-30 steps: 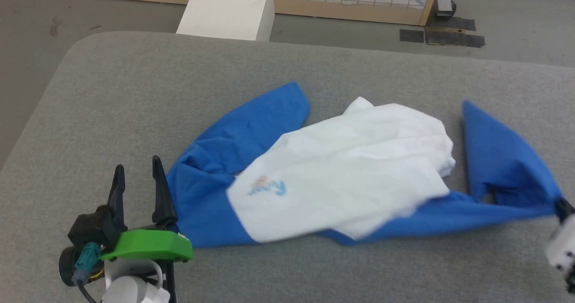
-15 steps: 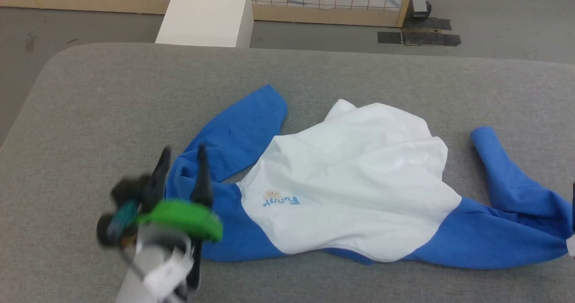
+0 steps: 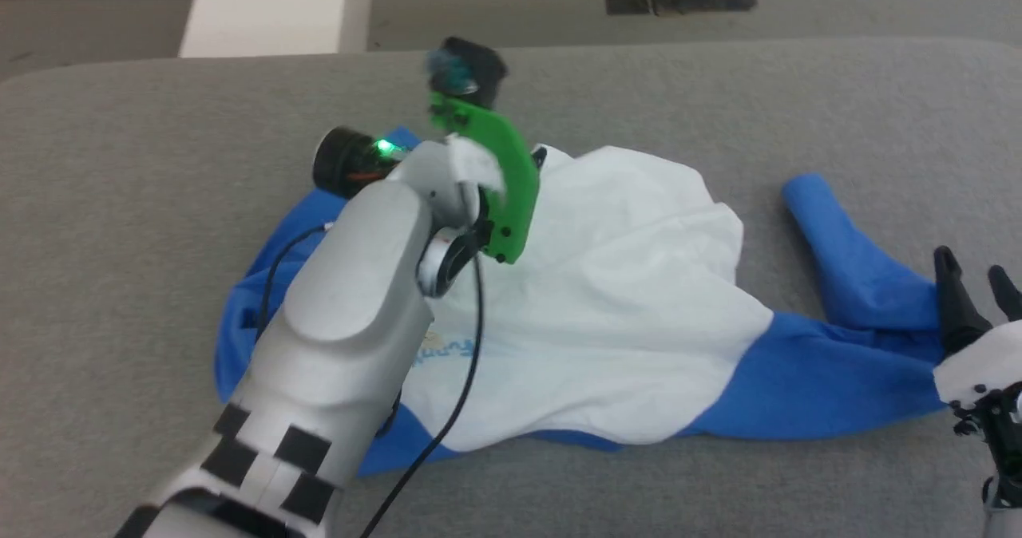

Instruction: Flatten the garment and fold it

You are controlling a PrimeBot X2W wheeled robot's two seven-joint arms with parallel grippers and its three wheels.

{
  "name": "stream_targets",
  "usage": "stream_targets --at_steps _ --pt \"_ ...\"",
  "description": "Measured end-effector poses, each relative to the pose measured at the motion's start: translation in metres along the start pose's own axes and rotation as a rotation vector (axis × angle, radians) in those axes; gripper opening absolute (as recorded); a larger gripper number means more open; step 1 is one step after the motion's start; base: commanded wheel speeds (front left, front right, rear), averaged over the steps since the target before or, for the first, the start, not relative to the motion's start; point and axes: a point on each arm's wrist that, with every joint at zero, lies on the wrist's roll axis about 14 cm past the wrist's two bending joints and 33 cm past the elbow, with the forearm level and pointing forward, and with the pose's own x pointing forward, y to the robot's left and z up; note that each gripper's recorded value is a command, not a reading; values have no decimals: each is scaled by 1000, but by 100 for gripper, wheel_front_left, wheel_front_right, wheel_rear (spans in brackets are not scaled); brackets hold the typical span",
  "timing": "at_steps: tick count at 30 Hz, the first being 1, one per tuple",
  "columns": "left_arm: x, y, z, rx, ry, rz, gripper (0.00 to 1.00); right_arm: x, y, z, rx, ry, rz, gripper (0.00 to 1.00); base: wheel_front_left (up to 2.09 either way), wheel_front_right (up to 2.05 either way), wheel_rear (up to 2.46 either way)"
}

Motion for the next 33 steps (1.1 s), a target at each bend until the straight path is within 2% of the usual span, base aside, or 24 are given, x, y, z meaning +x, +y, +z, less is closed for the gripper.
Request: stream_targets --at_steps 8,13,14,15,16,21,25,29,33 --pt "50 -11 -74 134 353 -52 100 0 -35 -24 6 48 -96 100 0 0 0" --pt "65 -16 -106 169 478 -85 100 -3 -56 -36 13 73 -156 100 0 0 0" --pt "68 -18 -105 172 479 -92 66 -4 -59 -38 14 76 -166 100 0 0 0" --pt "72 -19 -103 168 463 -100 7 -4 -62 -39 13 79 -174 100 0 0 0" --pt "74 -19 -100 165 446 -101 0 -4 -63 -40 12 82 -177 100 0 0 0" --pt "85 2 -75 93 276 -16 0 5 -52 -37 5 74 -148 100 0 0 0" --pt "92 52 -15 49 27 144 0 10 -46 -36 -1 68 -130 100 0 0 0" --pt "92 89 31 13 -173 254 0 12 -47 -37 -5 68 -133 100 0 0 0" --pt "98 100 37 -7 -228 280 0 10 -54 -40 -8 72 -154 100 0 0 0"
